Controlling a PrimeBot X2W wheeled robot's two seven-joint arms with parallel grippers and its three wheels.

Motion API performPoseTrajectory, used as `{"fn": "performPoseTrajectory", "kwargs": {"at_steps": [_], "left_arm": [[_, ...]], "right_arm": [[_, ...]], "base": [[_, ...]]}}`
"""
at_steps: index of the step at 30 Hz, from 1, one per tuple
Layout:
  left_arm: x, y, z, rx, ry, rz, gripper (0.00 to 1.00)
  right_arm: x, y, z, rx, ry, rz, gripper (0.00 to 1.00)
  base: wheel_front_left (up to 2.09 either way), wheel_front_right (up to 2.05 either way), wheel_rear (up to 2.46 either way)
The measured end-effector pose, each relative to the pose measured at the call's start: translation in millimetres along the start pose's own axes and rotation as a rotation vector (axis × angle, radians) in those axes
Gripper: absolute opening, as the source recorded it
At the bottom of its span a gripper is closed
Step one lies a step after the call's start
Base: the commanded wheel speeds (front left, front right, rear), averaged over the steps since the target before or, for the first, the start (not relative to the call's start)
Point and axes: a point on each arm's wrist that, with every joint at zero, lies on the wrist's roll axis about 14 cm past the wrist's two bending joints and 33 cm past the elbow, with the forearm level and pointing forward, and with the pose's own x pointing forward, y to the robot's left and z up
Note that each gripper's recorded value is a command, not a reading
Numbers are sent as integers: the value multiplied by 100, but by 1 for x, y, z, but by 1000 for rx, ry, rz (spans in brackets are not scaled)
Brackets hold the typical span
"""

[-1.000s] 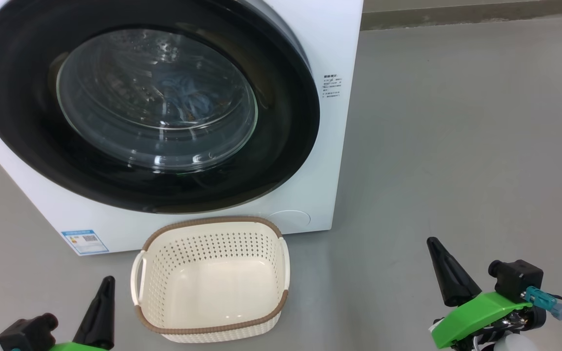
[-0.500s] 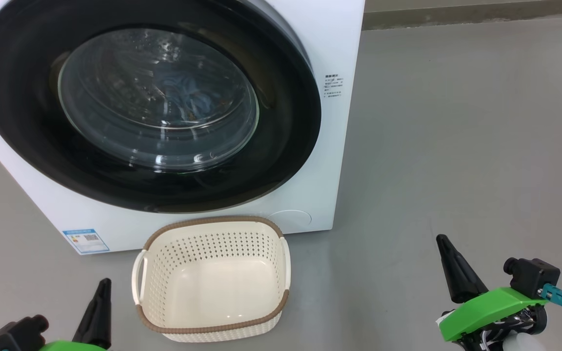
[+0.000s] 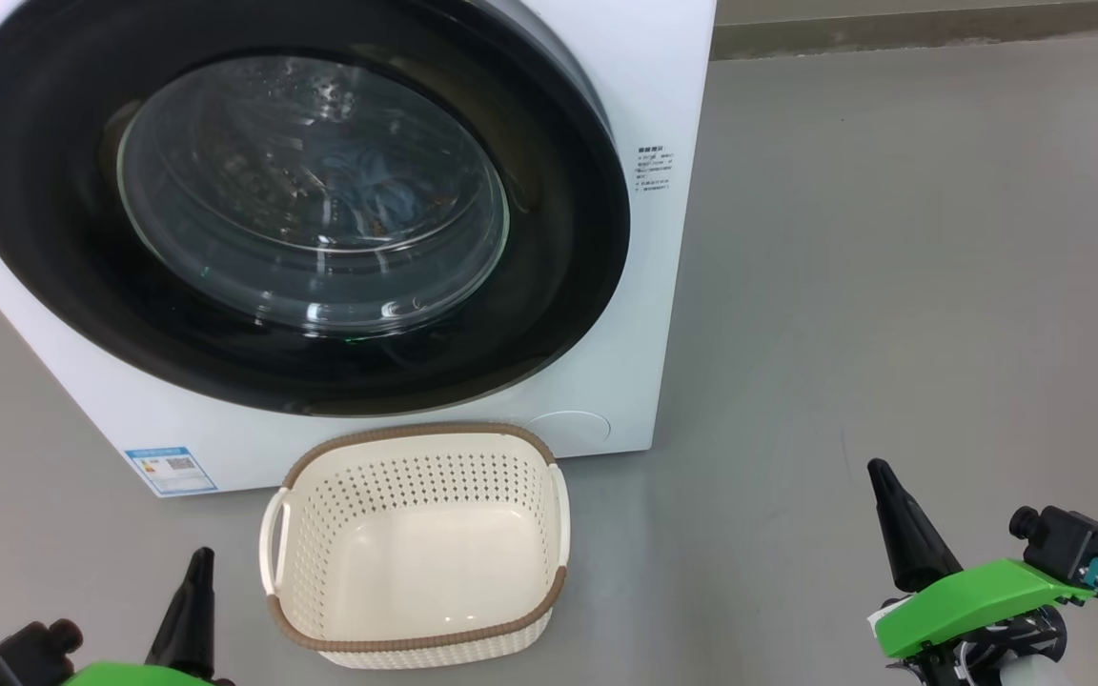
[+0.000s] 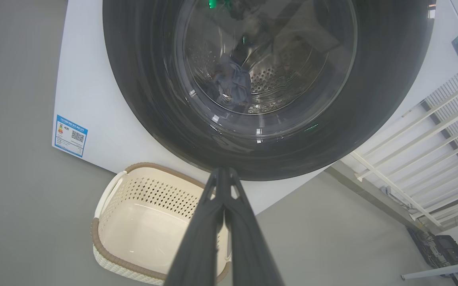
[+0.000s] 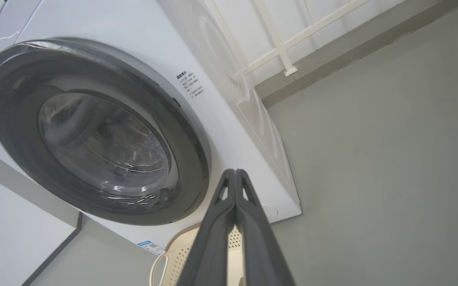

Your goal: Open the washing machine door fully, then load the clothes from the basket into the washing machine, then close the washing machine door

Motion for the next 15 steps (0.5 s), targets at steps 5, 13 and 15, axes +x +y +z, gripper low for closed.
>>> {"fn": "performPoseTrajectory", "kwargs": {"at_steps": [5,13,15], "left_arm": [[0,2,0,-42,1,12,0],[-1,5,0,-118,0,30,0],[-1,5,0,-143,2,35,0]], "right_arm": [[-1,-2,0,56,3,-12,0],[0,-4,1,147,-1,-29,0],[0,-4,1,170,1,-31,0]], "base": [[0,0,0],[0,0,0],[0,0,0]]}}
